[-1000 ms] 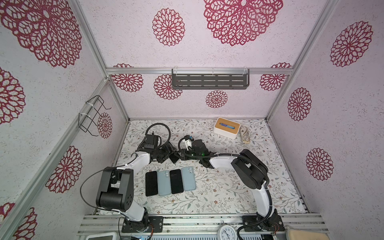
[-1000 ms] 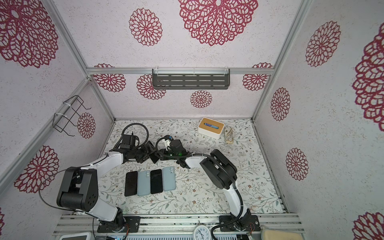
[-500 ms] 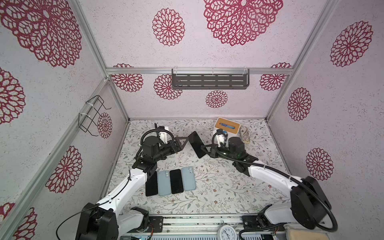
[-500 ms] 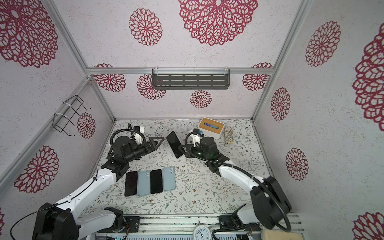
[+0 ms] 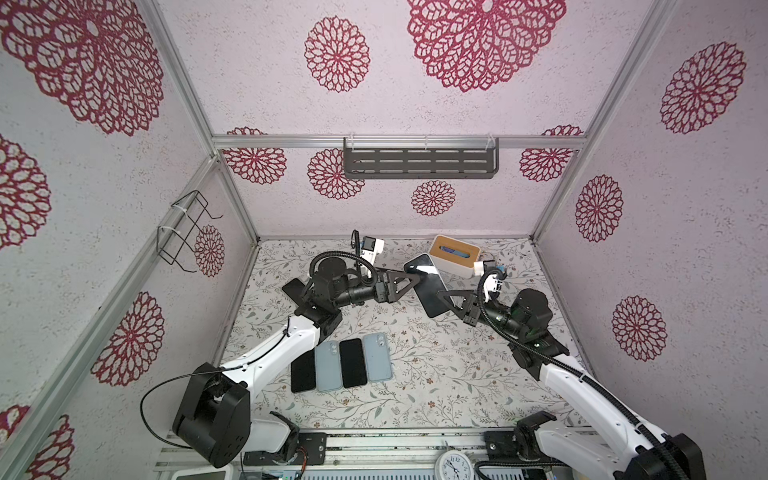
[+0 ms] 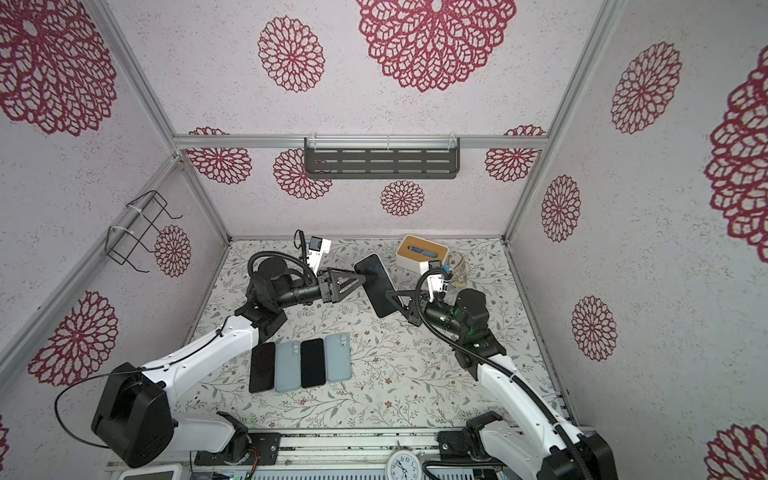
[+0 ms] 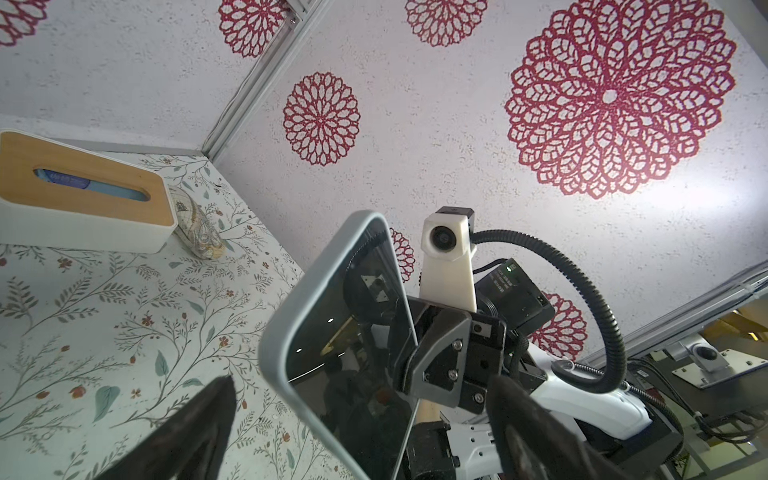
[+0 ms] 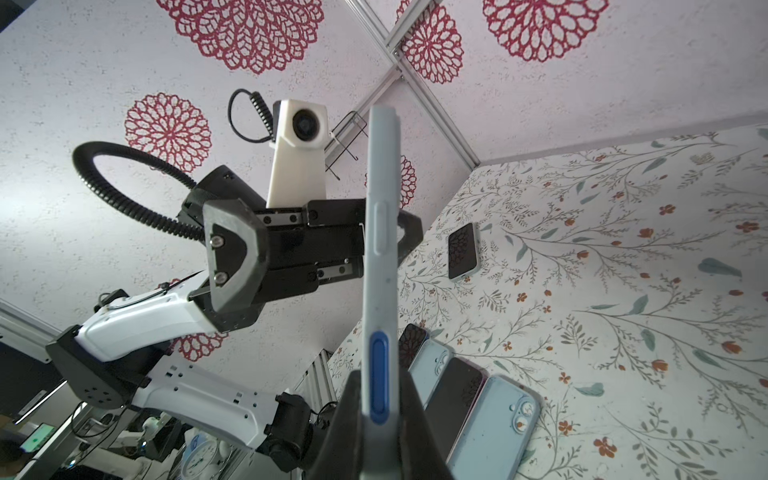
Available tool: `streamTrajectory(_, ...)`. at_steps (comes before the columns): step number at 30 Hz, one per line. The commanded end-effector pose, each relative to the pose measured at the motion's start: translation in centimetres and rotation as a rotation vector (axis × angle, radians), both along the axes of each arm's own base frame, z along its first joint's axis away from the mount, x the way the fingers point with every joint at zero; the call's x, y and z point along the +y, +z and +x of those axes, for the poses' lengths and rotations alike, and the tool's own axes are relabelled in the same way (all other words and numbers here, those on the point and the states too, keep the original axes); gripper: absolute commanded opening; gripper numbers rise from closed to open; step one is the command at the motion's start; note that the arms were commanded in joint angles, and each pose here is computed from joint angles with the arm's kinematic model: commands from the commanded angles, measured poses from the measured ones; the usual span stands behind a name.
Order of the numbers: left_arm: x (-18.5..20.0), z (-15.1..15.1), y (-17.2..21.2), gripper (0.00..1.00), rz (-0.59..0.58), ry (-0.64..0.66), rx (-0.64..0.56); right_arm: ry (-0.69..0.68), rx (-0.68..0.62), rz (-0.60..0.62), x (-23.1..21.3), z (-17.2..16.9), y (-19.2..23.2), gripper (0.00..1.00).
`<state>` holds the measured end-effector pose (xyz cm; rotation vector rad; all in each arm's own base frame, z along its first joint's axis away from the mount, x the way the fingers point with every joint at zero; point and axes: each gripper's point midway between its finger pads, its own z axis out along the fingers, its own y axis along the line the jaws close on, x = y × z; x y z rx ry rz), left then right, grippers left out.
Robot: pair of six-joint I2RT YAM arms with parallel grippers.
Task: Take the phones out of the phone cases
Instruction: 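Close the right gripper on the phone's lower edge and raise it with both grippers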
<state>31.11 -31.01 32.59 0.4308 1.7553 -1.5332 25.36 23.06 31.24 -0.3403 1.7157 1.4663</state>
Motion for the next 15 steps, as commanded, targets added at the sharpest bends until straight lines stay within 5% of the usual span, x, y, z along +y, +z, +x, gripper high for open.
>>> streamTrajectory(1, -0.6, -0.2, 0.0, 0.99, 0.01, -0.051, -0.021, 0.047, -0.158, 0.089, -0.3, -2.1, 4.8, 0.0)
streamTrajectory(15, -1.8, -1.1, -0.3, 0.78, -0.001, -0.143, -0.005, 0.085, -0.148, 0.138, -0.2, -2.6, 4.7, 0.0)
